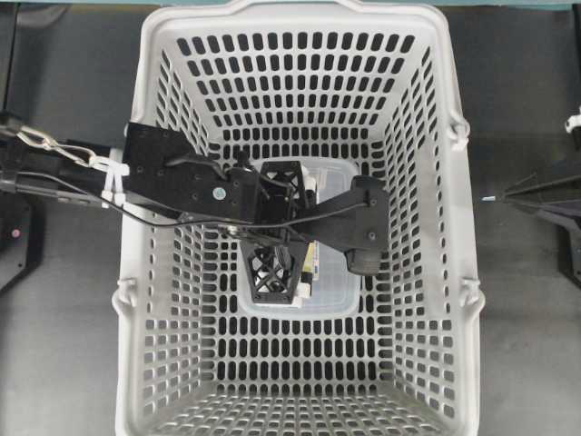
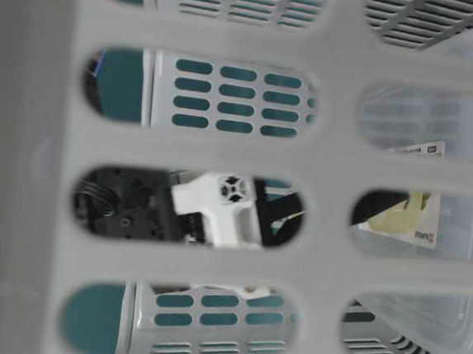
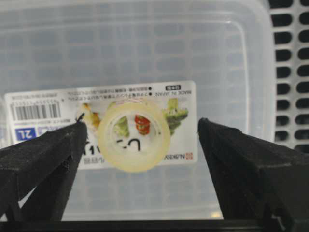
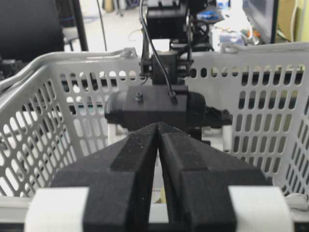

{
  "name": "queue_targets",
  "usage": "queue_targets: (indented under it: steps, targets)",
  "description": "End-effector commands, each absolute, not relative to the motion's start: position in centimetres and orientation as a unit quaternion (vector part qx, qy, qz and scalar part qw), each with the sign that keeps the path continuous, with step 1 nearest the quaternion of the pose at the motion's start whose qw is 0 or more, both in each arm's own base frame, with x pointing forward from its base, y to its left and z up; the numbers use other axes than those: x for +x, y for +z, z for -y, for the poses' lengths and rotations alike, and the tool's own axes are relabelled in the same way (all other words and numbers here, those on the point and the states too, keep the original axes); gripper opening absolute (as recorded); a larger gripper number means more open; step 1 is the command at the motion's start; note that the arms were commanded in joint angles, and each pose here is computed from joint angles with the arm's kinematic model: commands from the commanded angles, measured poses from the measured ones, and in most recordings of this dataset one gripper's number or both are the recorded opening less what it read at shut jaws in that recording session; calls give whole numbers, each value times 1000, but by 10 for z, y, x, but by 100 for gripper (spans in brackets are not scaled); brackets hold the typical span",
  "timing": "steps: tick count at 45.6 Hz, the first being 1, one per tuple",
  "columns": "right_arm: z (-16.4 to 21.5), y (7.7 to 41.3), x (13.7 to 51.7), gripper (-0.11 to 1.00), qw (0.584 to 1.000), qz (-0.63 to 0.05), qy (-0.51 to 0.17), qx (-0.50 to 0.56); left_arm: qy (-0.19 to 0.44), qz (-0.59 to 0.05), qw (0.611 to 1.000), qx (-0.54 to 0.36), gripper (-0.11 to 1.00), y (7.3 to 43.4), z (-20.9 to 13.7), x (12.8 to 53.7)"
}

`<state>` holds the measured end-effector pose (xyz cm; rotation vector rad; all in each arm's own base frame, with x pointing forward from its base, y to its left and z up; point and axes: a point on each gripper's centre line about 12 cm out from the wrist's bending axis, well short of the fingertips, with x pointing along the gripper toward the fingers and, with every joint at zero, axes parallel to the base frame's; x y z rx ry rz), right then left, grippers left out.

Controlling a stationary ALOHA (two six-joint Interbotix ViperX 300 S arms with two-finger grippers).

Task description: Pick up the cellophane tape from the shopping basket with the left arm.

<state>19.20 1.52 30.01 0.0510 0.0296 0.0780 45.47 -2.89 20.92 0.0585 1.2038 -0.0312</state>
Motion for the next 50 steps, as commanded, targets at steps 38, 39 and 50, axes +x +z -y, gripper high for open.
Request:
queue_targets:
  steps: [38,39,50]
  targets:
    - [-15,310,186,1,999,19,41,30,-22,-518,855,36,50,268,31,446]
    - [-15,311,185,1,998,22,41,31,-21,-516,855,35,50,275,31,445]
    - [-15,312,180,1,998,31,42,34,-18,-531,847,34,50,349,31,432]
